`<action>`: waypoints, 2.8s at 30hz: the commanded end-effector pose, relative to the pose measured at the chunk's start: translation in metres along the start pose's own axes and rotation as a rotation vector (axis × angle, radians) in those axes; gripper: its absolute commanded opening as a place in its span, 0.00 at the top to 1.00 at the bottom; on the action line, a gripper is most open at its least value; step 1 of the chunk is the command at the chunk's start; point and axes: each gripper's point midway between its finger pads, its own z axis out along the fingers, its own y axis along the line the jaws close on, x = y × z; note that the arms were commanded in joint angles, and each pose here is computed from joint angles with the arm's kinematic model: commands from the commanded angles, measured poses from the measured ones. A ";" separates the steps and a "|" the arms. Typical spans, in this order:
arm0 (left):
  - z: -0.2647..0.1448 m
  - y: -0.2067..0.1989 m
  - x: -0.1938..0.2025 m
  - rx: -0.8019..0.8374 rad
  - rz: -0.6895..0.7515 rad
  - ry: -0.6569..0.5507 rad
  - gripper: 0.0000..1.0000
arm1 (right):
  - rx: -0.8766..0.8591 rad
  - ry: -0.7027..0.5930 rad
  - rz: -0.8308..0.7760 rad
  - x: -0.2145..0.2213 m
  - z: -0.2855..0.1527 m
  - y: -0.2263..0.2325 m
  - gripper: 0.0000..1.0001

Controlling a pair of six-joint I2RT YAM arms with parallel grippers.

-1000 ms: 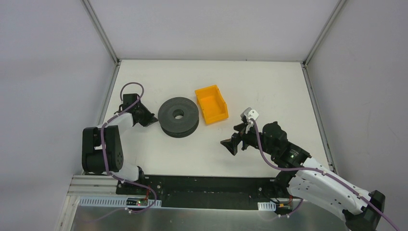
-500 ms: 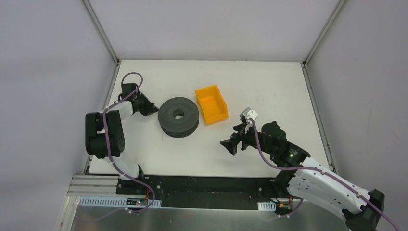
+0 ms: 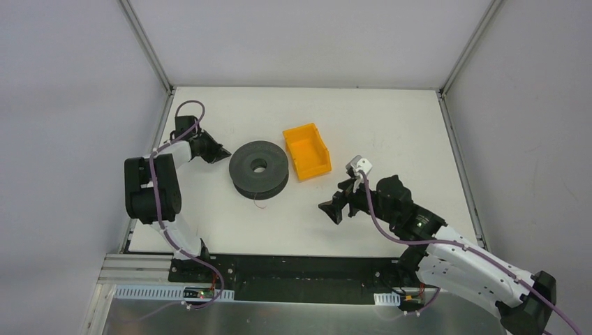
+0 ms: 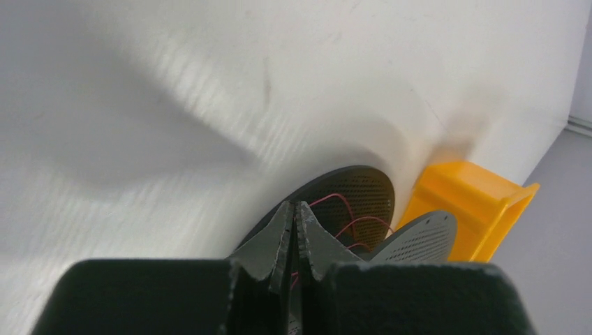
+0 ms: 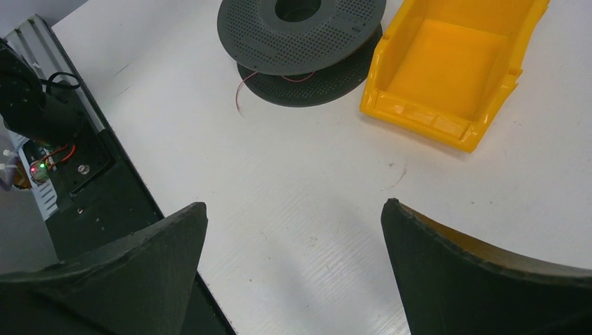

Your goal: Wrap the cables

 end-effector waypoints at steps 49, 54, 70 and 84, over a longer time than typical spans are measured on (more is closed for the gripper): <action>-0.145 0.030 0.104 0.045 0.081 -0.070 0.73 | 0.184 -0.096 0.315 0.065 0.224 0.032 1.00; -0.144 0.030 0.105 0.052 0.068 -0.069 0.73 | 0.213 -0.161 0.277 0.057 0.220 0.012 1.00; -0.139 0.030 0.110 0.074 0.041 -0.051 0.73 | 0.260 -0.268 0.291 0.056 0.232 -0.011 1.00; -0.140 0.030 0.110 0.083 0.040 -0.057 0.73 | 0.295 -0.337 0.231 0.045 0.235 -0.023 1.00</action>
